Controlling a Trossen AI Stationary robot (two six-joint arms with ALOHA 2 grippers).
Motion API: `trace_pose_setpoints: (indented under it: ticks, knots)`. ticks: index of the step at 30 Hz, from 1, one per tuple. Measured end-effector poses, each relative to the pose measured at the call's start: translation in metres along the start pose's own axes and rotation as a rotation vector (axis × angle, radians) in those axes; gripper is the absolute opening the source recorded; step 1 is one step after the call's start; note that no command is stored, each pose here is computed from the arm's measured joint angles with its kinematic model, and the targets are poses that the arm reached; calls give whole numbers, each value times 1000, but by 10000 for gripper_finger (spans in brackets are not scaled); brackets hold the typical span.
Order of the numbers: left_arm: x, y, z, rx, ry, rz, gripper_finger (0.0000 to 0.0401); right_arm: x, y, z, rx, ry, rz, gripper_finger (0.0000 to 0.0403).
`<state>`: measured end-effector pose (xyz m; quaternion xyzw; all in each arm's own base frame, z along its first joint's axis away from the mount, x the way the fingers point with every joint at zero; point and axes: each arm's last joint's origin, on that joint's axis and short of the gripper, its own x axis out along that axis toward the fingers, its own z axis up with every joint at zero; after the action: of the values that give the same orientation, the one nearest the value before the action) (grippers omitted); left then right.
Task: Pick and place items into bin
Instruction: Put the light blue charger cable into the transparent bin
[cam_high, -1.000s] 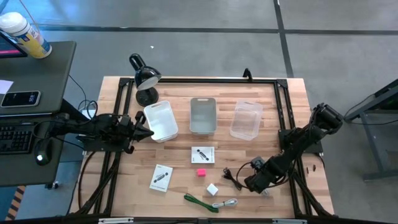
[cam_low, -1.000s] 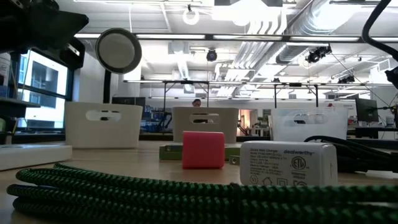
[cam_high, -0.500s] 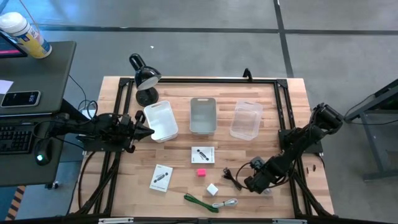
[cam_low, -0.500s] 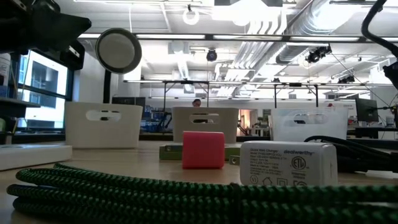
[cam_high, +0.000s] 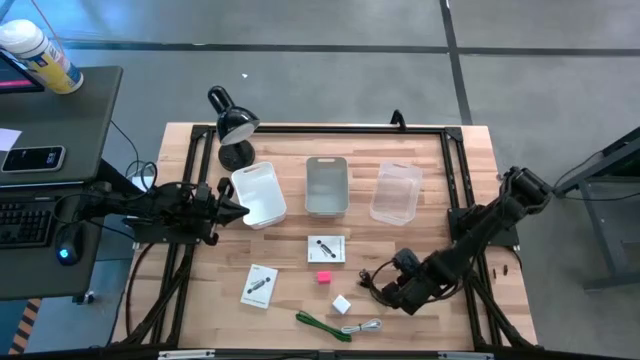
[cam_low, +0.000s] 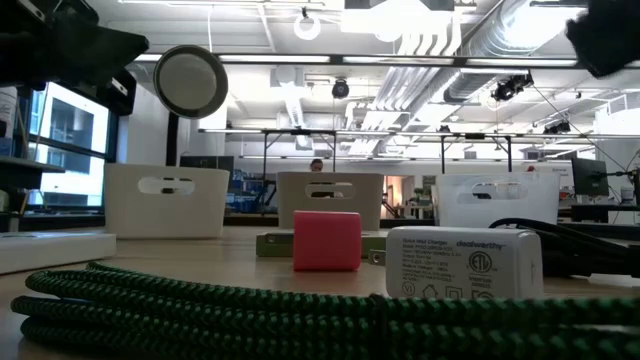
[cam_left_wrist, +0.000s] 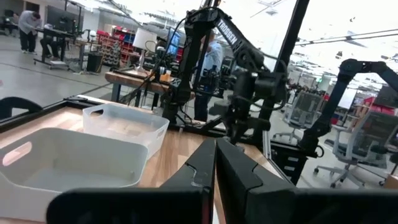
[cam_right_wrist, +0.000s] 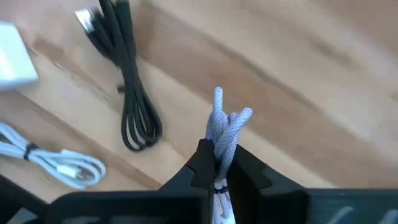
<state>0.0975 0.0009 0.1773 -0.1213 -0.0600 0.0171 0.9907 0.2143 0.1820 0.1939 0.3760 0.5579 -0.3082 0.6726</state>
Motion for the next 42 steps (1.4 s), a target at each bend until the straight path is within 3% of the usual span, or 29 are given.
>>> trace_pose_setpoints:
  ticks: [4,10,18,22,26,33,42]
  knots:
    - [0,0,0,0,-1,6,3,-17,6,10,-25,-65,-33,37]
    - [0,0,0,0,-2,5,3,-38,10,23,-50,-144,-86,13]
    - [0,0,0,-4,-2,5,3,-63,11,45,-67,-241,-158,31]
    - [0,0,0,-4,-2,5,3,-75,9,61,-82,-293,-217,21]
    - [0,0,0,-4,-2,5,3,-87,5,80,-98,-348,-293,12]
    - [0,0,0,-4,-2,5,3,-96,-6,120,-91,-411,-408,33]
    - [0,0,0,-4,0,-2,3,-86,-31,174,18,-444,-535,14]
